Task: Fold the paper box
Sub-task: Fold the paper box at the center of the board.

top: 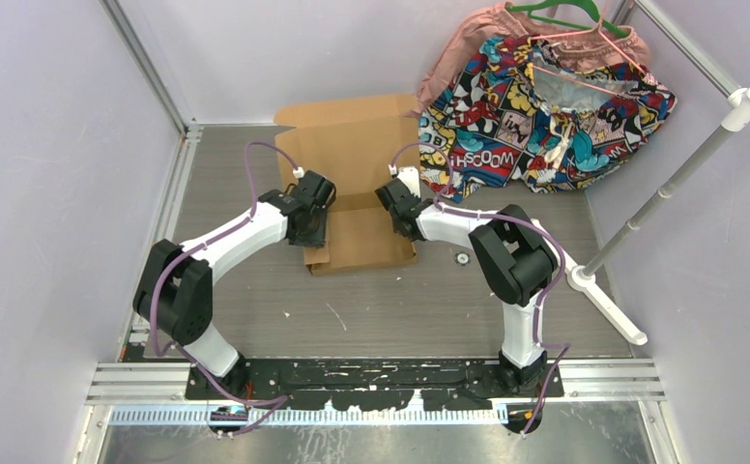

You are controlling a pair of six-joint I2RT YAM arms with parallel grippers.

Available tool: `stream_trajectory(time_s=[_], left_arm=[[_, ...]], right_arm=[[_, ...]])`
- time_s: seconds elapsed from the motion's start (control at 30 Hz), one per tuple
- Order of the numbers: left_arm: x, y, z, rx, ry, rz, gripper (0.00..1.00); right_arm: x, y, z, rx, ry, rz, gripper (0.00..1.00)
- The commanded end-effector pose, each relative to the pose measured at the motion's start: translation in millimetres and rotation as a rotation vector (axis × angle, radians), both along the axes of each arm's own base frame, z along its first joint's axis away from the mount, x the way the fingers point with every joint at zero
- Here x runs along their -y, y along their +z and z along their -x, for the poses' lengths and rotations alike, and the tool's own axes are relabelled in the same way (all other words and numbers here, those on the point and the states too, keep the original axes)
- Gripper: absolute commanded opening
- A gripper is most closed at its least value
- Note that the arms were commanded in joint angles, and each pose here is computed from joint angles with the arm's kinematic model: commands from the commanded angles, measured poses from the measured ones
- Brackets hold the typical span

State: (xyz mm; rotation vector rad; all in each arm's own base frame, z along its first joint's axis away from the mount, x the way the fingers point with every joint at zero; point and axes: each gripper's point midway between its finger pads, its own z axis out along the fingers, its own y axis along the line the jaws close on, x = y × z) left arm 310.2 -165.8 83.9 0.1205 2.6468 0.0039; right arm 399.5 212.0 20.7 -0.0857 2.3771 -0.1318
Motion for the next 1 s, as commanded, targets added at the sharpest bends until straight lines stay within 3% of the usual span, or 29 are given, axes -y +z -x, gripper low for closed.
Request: stream_trajectory(time_s=[0.0, 0.3, 0.53, 0.67, 0.97], left_arm=[[1, -1, 13, -0.060, -0.024, 0.000, 0.38], [-3, 1, 16, -0.059, -0.011, -0.006, 0.49], [-4, -13, 19, -0.084, -0.009, -0.015, 0.51], [-5, -26, 22, -0.108, -0.003, -0.028, 0.50], [-13, -39, 26, -0.128, 0.010, -0.067, 0.35]], right_arm=[[14, -68, 45, -0.216, 0.011, 0.044, 0.01], [14, -68, 46, -0.217, 0.011, 0.042, 0.01], [14, -68, 46, -0.216, 0.011, 0.039, 0.01], [13, -68, 46, -0.215, 0.011, 0.037, 0.01], [12, -69, 46, -0.217, 0.014, 0.032, 0.01]])
